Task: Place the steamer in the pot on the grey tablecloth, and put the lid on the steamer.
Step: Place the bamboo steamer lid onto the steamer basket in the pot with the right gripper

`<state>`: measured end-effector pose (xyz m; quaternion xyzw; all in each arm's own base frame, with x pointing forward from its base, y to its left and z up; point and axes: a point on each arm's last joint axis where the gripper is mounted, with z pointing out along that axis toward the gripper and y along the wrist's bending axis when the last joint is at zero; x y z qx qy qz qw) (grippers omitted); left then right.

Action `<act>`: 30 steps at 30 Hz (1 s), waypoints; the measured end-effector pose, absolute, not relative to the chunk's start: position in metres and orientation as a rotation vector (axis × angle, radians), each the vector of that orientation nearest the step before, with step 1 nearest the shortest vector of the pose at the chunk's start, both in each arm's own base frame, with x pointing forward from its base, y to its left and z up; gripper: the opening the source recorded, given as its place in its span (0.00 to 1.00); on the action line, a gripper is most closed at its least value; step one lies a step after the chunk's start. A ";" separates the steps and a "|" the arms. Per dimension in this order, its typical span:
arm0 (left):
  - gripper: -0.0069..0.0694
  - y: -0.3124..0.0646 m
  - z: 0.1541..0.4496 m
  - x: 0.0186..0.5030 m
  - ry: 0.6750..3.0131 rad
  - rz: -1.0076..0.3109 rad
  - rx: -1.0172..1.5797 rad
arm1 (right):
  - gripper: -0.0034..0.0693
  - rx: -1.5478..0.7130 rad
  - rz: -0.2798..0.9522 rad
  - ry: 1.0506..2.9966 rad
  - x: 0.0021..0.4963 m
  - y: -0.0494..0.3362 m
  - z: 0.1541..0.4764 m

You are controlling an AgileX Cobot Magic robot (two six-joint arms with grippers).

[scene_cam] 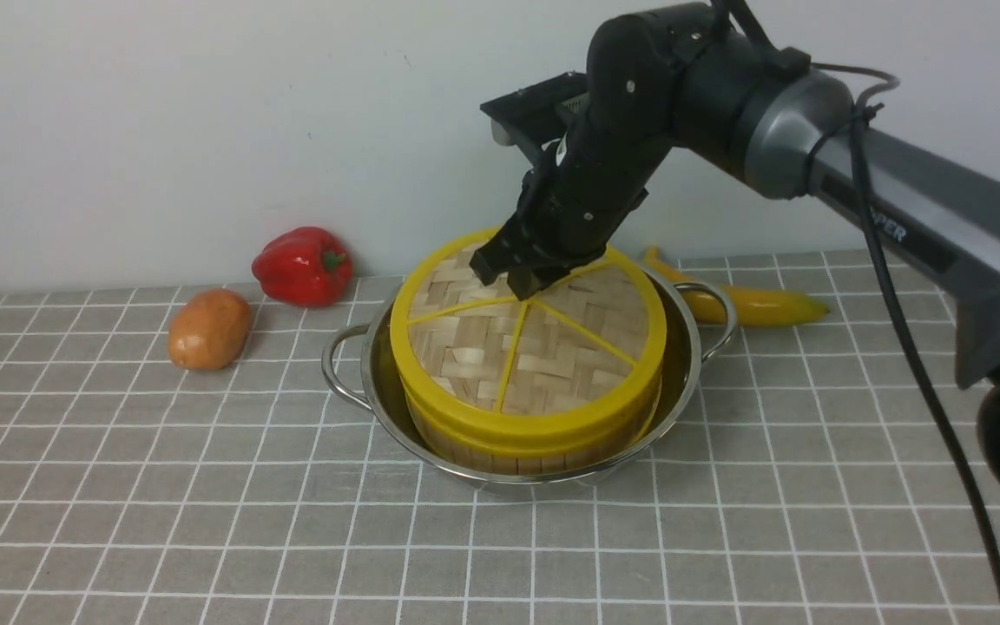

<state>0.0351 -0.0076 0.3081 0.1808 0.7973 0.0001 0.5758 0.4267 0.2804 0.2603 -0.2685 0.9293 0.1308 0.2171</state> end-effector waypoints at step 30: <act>0.19 -0.008 0.308 0.035 1.867 0.000 0.423 | 0.21 -0.744 0.354 2.598 0.429 0.282 0.250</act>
